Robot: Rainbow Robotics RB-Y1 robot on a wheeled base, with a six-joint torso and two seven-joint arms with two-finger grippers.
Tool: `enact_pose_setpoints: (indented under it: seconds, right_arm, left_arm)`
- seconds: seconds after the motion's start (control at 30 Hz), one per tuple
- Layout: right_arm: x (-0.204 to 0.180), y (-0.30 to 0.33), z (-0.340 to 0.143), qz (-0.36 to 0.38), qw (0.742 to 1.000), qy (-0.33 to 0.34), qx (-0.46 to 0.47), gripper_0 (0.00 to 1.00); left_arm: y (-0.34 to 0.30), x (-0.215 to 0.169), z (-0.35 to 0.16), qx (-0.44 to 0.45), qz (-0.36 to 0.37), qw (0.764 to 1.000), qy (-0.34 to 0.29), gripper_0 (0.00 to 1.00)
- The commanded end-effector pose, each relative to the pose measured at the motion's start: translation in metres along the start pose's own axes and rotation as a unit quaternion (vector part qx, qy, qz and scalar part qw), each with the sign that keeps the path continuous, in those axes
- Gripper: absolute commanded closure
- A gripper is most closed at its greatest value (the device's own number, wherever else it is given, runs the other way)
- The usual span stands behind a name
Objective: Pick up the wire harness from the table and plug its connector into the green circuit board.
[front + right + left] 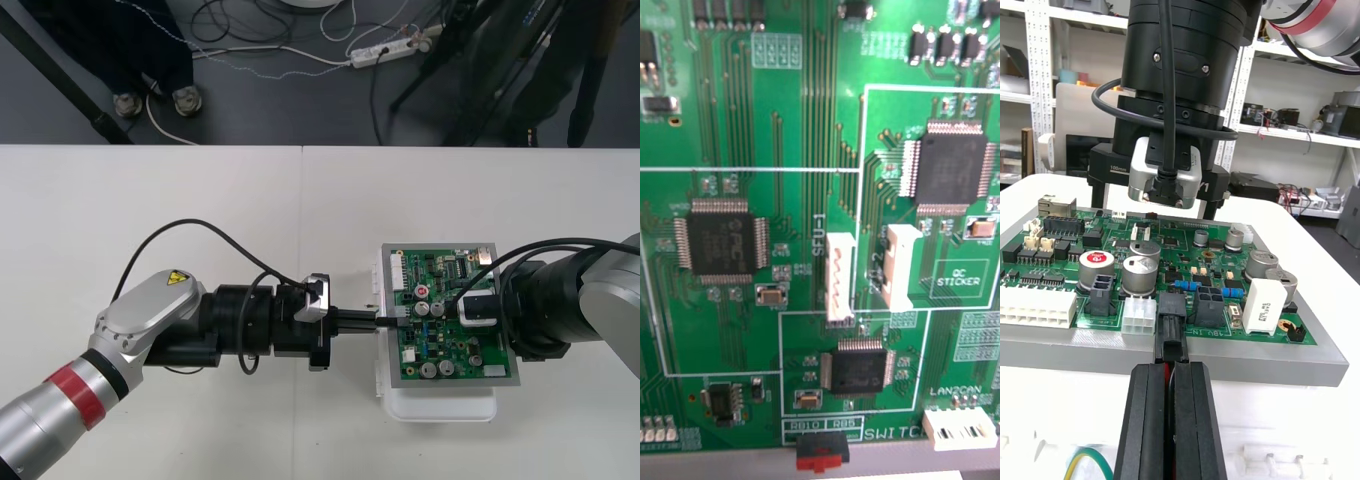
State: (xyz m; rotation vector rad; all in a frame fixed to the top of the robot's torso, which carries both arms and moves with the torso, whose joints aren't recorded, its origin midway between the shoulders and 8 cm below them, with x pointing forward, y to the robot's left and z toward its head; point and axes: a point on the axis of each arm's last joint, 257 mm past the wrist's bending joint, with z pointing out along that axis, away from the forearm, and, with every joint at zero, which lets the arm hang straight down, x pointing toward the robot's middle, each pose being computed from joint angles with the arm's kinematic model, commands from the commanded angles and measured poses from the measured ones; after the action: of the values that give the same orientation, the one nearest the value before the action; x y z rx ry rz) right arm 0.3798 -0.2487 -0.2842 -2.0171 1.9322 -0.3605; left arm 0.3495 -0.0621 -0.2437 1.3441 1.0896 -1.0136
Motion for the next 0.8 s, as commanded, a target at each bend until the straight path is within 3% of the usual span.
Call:
enact_pose_setpoints:
  seconds: [0.03, 0.8]
  right_arm:
    - [-0.0328, -0.0038, -0.0052, 0.000, 0.999, -0.036, 0.005, 0.00]
    - [-0.0315, -0.0047, -0.0051, -0.001, 0.999, -0.034, 0.007, 0.00]
  left_arm:
    - [-0.0139, -0.0321, 0.0309, 0.008, 0.039, 0.998, -0.043, 1.00]
    - [-0.0163, -0.0391, 0.0393, 0.008, 0.035, 0.998, -0.056, 1.00]
